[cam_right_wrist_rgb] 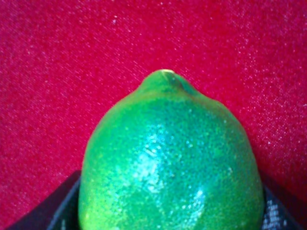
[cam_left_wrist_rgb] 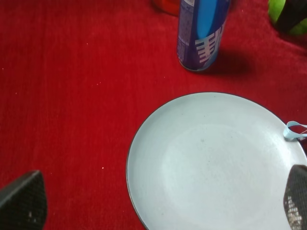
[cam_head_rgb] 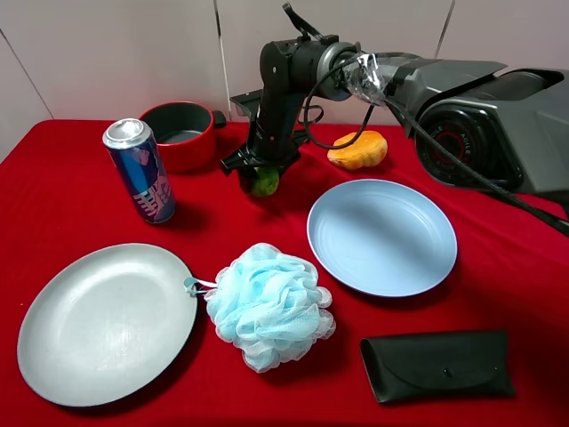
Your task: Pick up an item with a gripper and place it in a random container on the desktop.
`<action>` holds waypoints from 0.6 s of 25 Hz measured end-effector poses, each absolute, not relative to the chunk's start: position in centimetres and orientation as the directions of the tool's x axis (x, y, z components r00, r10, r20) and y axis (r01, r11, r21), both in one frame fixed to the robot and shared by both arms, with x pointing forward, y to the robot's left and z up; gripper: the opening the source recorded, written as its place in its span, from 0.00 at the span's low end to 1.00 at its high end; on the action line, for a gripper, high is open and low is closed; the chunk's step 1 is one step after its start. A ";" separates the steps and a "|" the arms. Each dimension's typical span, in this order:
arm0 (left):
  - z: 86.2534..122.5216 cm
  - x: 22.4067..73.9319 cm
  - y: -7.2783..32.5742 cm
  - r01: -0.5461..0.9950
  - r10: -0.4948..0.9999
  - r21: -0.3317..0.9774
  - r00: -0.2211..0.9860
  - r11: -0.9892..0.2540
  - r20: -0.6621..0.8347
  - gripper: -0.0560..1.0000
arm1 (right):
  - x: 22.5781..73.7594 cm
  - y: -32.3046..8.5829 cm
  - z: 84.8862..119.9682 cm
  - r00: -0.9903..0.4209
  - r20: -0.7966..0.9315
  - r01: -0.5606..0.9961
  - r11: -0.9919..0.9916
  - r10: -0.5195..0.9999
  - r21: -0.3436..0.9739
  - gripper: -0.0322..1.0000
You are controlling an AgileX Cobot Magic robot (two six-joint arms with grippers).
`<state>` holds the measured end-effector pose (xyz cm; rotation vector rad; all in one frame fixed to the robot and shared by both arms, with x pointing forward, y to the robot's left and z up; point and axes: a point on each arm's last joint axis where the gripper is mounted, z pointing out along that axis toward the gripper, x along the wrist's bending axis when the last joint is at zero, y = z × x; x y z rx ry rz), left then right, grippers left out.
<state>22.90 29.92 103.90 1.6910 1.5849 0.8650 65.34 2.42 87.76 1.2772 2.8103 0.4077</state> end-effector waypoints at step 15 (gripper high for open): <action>103.9 22.9 29.9 0.565 0.998 0.823 0.049 -0.052 0.030 1.00 | 65.4 2.0 88.0 -0.645 0.047 0.751 0.621 0.762 0.225 0.48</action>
